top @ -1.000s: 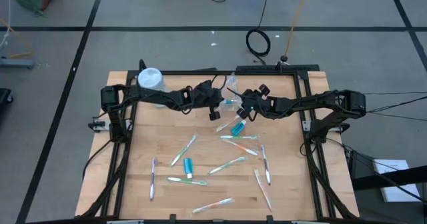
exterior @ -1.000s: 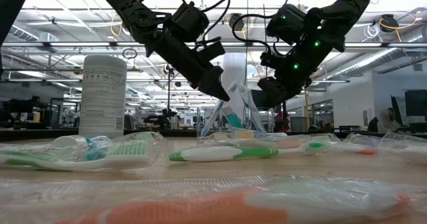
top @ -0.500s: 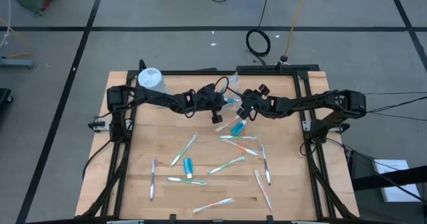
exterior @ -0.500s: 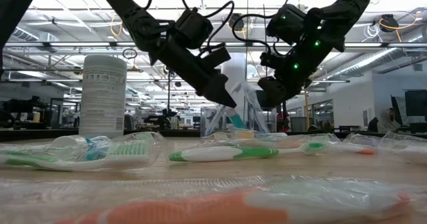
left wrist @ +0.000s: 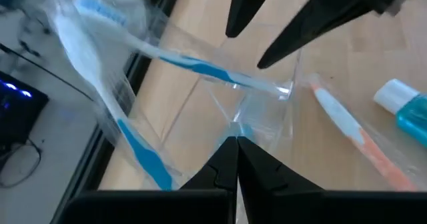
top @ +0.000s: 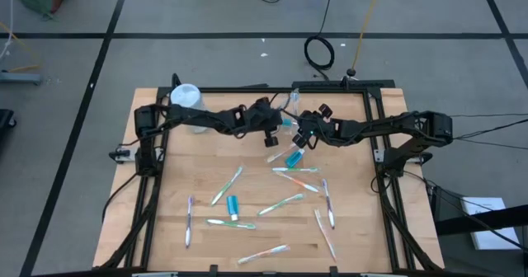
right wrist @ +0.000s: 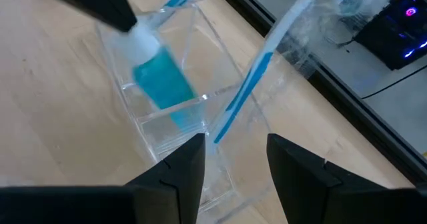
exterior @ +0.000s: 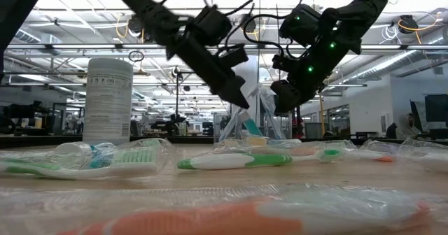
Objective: Pick & Place toothbrushing station
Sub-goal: Put the mouthwash into the transparent organizer
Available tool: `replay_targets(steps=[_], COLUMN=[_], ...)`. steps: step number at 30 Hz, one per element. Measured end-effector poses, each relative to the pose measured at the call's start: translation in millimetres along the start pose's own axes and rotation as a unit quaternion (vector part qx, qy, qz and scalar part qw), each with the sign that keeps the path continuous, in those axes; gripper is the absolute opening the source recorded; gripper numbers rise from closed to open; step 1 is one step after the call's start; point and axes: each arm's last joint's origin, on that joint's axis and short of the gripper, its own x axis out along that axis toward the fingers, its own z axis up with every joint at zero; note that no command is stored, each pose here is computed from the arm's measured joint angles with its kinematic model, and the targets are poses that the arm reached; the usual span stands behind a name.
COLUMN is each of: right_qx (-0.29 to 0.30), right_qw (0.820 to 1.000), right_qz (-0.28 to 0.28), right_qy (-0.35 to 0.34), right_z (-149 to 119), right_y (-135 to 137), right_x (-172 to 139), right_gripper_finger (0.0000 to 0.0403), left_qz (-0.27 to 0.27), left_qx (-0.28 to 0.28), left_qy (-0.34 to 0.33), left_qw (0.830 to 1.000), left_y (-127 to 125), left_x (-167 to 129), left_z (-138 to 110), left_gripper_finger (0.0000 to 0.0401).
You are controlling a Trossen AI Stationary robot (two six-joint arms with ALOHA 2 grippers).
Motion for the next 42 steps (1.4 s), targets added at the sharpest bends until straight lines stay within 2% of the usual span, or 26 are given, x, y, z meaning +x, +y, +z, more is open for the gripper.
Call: replay_targets(steps=[6,10,12,17,23,28,37,42], right_qx=[0.0,0.001,0.001,0.0,0.002,-0.039,-0.061,-0.045], right_qw=[1.0,1.0,1.0,1.0,1.0,0.999,0.998,0.999], right_qz=[0.0,0.0,0.0,-0.001,-0.007,-0.004,0.014,0.023], right_qy=[-0.002,-0.002,-0.002,0.0,0.004,-0.003,-0.018,-0.017], right_z=[0.4,0.3,0.4,-0.1,-0.2,1.3,6.9,7.3], right_y=[0.0,0.0,0.0,-0.1,-3.2,-1.6,-3.5,-6.0], right_x=[0.1,0.1,0.1,0.1,1.6,-1.1,-30.8,-47.3], right_gripper_finger=[0.0155,0.0155,0.0155,0.0155,0.0155,0.0155,0.0155,0.0155], left_qz=[-0.035,-0.101,-0.104,-0.121,-0.115,-0.114,-0.105,-0.11], left_qx=[-0.023,-0.078,-0.093,-0.112,-0.121,-0.126,-0.12,-0.111], left_qy=[0.046,0.031,0.038,0.058,0.047,0.077,0.094,0.12], left_qw=[0.998,0.991,0.989,0.985,0.985,0.982,0.983,0.98], left_y=[14.5,23.5,25.0,28.8,35.9,38.2,42.0,42.4], left_x=[-14.5,-15.4,-7.9,14.0,15.9,19.1,19.2,17.3], left_z=[33.6,36.4,30.9,12.5,11.9,2.7,-1.8,-6.9], left_gripper_finger=[0.009,0.0127,0.0136,0.0134,0.0132,0.0132,0.0131,0.0131])
